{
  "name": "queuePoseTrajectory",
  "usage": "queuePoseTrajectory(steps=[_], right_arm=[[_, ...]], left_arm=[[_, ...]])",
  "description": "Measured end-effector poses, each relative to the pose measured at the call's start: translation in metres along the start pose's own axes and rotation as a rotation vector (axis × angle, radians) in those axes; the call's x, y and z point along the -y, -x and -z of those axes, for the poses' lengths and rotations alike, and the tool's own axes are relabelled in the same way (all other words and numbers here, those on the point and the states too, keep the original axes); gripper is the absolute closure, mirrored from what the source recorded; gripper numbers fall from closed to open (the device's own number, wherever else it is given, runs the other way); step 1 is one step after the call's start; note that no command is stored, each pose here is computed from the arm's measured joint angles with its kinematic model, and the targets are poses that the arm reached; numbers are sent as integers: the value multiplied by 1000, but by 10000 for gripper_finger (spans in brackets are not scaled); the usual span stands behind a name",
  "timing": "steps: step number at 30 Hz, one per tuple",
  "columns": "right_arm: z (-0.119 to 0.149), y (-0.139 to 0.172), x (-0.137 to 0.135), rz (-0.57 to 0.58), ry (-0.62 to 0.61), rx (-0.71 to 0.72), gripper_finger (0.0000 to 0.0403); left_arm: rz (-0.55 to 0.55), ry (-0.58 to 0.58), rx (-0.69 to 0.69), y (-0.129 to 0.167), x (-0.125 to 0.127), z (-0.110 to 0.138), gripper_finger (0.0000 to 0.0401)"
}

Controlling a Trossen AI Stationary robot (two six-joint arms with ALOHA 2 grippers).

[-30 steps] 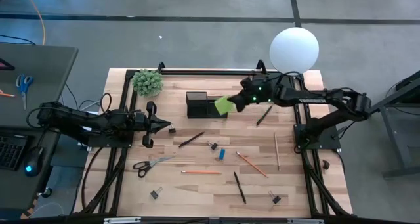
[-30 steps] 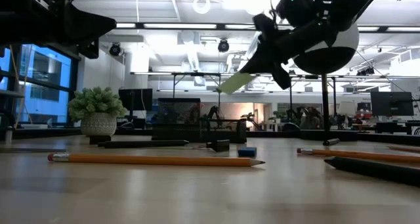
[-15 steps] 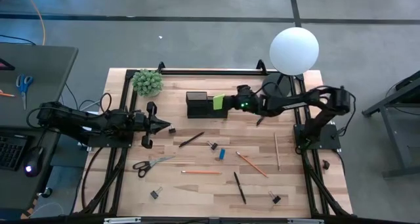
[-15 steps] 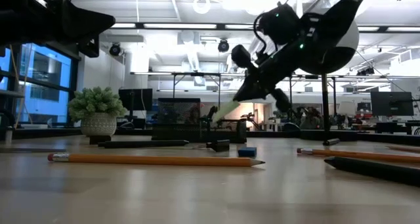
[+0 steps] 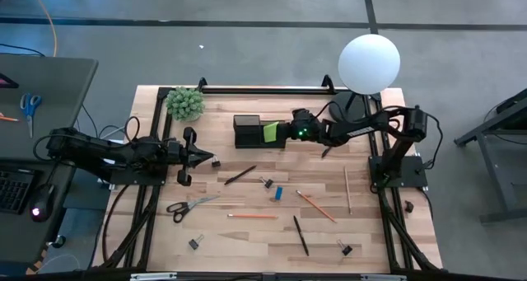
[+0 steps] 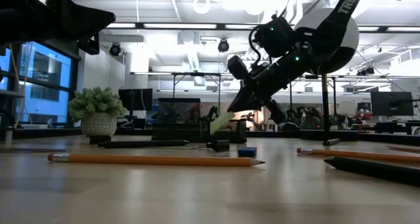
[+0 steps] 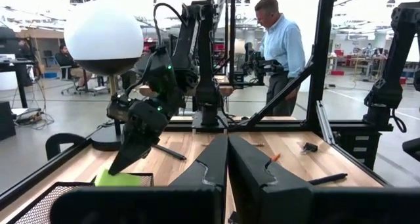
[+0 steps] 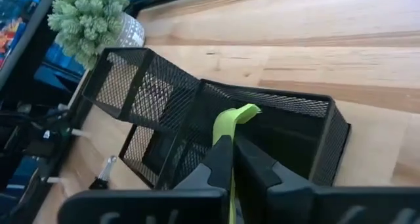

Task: Pick and place office supplies into organizer
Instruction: Put the sticky notes into the organizer bin, then put the center clip binder into the organizer bin

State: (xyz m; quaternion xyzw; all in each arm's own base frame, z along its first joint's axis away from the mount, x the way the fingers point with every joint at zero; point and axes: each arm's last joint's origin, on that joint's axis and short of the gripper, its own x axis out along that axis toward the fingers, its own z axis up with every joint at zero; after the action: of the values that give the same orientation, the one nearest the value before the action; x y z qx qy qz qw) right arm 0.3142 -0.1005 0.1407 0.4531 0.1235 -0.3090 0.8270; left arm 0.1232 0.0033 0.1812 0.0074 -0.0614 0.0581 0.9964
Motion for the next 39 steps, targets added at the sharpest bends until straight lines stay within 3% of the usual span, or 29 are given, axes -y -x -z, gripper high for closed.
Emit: queuePoseTrajectory(steps=[8, 14, 19, 27, 32, 35, 39], right_arm=[[2, 0, 6, 54, 4, -47, 326], [0, 0, 2, 6, 32, -33, 263], [0, 0, -1, -46, 41, -61, 233], [-1, 0, -7, -163, 87, -107, 233], [-17, 13, -26, -281, 240, -63, 248], [-29, 28, -42, -278, 372, -58, 258], [-34, 51, -55, -185, 514, -85, 269]], left_arm=[[0, 0, 2, 0, 0, 0, 398], [0, 0, 2, 0, 0, 0, 398], [0, 0, 3, 0, 0, 0, 398], [0, 1, 4, 0, 0, -1, 398], [0, 0, 3, 0, 0, -1, 398], [0, -1, -1, 0, 0, 0, 398], [11, -3, -31, 0, 0, 3, 398]])
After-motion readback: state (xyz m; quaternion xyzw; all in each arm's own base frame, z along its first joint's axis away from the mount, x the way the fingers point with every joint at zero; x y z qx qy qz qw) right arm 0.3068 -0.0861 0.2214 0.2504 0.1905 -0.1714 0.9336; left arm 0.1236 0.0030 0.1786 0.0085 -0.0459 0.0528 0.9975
